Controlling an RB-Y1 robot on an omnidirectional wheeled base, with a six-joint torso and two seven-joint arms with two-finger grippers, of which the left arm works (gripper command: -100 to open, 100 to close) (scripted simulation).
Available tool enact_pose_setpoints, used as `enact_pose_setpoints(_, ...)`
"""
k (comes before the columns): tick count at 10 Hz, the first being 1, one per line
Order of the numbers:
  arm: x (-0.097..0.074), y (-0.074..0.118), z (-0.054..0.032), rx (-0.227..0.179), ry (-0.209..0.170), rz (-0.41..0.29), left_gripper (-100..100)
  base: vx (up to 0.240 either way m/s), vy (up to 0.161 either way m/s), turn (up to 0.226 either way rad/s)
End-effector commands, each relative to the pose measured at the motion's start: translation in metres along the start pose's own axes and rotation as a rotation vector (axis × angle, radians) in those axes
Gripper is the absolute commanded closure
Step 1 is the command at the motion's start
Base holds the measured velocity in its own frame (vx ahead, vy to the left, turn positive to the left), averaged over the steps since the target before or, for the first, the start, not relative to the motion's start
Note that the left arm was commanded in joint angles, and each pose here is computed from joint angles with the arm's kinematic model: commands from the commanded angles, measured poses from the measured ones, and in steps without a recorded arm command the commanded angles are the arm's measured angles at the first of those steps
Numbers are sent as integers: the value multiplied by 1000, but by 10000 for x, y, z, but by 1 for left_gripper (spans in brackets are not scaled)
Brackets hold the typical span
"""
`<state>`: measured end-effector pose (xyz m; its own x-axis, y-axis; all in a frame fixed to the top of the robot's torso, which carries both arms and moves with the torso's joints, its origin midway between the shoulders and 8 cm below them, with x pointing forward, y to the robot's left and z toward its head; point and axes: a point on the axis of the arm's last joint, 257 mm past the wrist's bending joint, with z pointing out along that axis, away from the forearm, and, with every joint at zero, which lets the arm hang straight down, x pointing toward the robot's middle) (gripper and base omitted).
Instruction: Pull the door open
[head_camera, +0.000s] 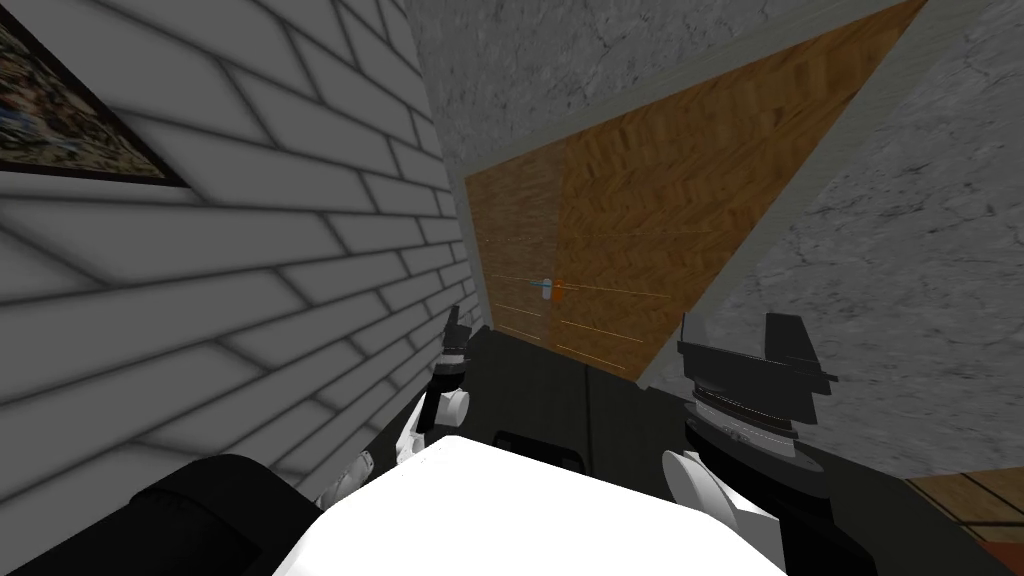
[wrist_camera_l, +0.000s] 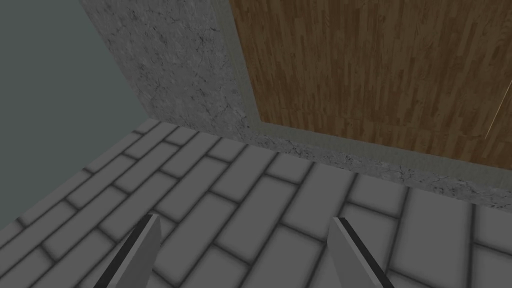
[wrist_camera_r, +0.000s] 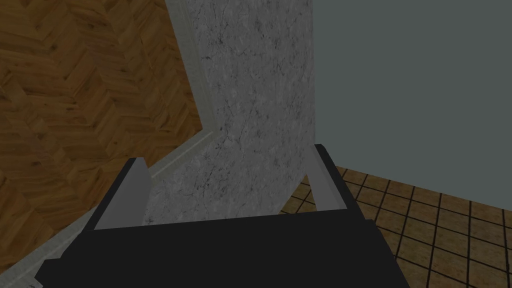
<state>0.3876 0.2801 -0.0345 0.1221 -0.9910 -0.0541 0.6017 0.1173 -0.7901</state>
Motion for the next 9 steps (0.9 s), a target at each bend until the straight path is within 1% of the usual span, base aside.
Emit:
enact_pose_setpoints(1, 35, 141, 1, -25, 11, -12, -100, 93, -36, -65)
enact_pose_setpoints(9, 144, 842, -21, -158, 65, -58, -100, 108, -36, -75)
